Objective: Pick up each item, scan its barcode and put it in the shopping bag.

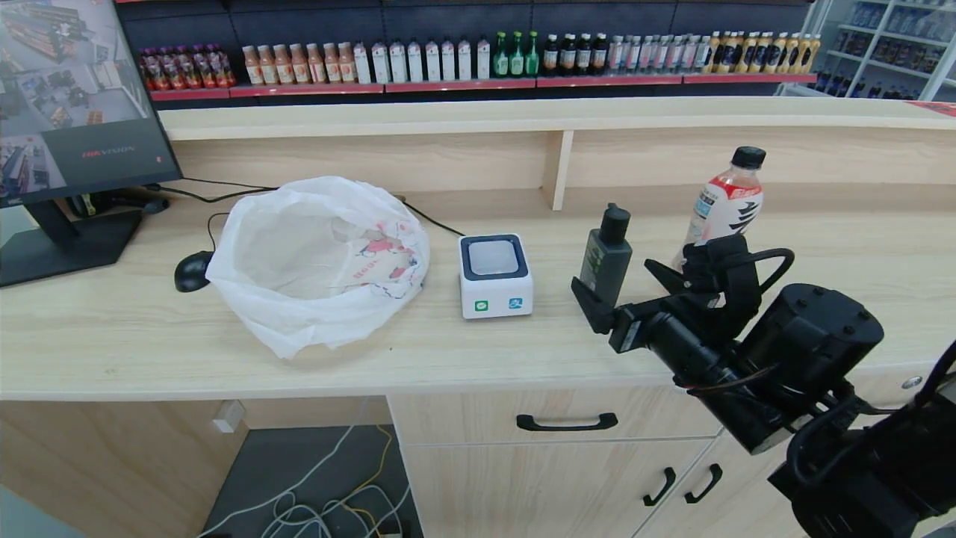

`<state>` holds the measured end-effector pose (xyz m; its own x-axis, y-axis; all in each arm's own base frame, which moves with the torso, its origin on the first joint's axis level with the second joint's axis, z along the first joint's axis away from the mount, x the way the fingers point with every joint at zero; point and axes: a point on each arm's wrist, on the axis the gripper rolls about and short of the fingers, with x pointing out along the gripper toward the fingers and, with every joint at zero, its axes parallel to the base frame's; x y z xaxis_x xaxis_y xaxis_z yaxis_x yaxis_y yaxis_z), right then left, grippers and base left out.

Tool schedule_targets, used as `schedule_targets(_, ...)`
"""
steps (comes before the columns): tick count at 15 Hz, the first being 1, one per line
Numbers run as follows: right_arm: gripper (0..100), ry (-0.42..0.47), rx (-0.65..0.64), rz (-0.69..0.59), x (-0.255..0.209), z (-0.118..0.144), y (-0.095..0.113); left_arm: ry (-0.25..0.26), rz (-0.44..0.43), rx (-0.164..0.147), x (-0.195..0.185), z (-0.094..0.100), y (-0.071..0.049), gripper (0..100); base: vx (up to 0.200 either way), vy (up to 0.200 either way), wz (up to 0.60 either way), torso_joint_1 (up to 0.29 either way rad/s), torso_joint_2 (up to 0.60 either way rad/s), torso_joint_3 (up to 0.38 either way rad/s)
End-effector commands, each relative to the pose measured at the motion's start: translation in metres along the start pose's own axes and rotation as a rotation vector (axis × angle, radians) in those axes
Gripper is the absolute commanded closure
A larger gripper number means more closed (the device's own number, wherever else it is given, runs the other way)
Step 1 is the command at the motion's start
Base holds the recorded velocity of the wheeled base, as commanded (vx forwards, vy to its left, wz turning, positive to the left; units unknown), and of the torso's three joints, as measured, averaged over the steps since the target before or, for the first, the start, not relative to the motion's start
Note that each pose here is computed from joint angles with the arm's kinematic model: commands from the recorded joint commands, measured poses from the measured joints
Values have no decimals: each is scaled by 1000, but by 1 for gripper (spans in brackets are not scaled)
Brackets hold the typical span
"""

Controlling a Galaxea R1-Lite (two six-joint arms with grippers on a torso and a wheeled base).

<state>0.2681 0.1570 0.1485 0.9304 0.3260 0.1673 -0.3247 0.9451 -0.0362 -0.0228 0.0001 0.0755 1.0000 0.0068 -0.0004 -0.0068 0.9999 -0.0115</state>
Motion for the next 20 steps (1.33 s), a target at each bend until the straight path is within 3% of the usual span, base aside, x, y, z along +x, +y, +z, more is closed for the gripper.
schedule_targets(1, 0, -1, 0, -9, 11, -5, 2, 0, 1, 1, 0, 0, 0, 0, 0, 0, 0, 0, 0, 0)
schedule_targets(20, 0, -43, 59, -133, 72, -29, -22, 0, 1, -1, 0, 0, 0, 0, 0, 0, 0, 0, 0, 0)
